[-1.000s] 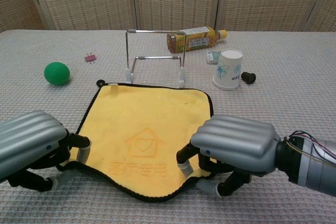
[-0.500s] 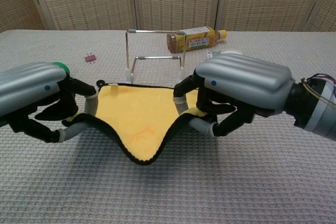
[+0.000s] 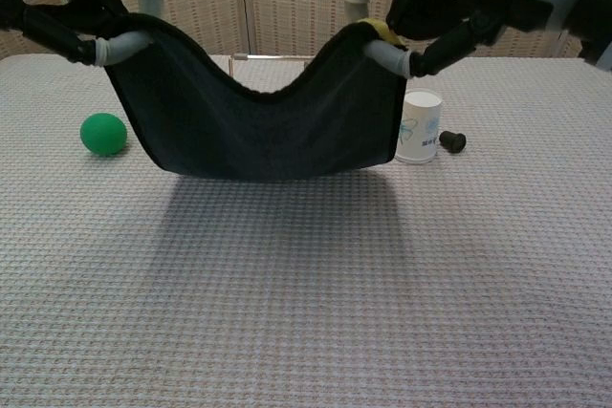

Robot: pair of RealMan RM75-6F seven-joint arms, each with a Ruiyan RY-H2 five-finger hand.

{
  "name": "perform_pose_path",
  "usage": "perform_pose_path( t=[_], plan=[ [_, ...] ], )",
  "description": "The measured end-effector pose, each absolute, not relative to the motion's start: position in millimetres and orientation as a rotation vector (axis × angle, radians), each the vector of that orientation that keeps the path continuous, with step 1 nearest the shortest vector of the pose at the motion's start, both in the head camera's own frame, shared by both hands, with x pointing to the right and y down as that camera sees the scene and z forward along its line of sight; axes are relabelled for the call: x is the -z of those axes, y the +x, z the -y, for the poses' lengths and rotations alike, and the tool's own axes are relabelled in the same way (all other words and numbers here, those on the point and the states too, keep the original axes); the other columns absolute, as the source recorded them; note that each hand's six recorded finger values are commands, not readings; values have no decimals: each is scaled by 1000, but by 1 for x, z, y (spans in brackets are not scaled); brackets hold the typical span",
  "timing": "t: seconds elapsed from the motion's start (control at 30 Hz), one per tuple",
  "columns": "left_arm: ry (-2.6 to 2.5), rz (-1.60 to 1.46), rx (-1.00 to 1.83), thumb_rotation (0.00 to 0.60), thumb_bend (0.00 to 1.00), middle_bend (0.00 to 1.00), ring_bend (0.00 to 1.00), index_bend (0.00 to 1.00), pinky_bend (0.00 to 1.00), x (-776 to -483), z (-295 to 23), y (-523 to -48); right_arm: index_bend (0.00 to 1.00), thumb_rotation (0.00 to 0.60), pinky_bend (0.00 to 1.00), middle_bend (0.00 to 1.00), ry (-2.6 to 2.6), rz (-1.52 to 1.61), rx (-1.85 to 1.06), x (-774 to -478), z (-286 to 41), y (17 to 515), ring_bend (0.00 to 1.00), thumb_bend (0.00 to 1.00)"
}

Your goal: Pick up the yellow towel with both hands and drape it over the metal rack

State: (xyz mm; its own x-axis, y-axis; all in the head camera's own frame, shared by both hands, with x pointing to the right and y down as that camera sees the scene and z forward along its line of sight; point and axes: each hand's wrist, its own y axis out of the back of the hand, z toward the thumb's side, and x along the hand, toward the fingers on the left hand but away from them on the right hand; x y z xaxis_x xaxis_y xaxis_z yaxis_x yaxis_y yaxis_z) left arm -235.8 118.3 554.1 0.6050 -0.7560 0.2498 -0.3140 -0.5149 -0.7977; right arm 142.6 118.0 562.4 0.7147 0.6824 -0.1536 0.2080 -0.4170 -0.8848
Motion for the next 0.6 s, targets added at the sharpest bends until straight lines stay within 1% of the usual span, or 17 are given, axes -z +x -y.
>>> perform_pose_path(
  t=[0.1,0.3,0.4,0.6],
  plan=[
    [-2102,-872,770,600,475,1000,845,627,988,-551,-105,-234,752,600,1000,995,-1938,735,-630,-556,-107,146,1000,531],
    [-2092,-915,785,600,475,1000,845,628,988,-550,-82,-227,754,600,1000,995,-1897,814,-663,-556,-88,149,1000,531],
    [-2106,-946,806,600,475,1000,845,628,988,-552,-70,-225,754,600,1000,995,-1874,865,-682,-555,-74,150,1000,531],
    [-2096,-1009,859,600,475,1000,845,632,988,-560,-41,-224,754,600,1000,995,-1846,911,-707,-560,-57,148,1000,531]
  ],
)
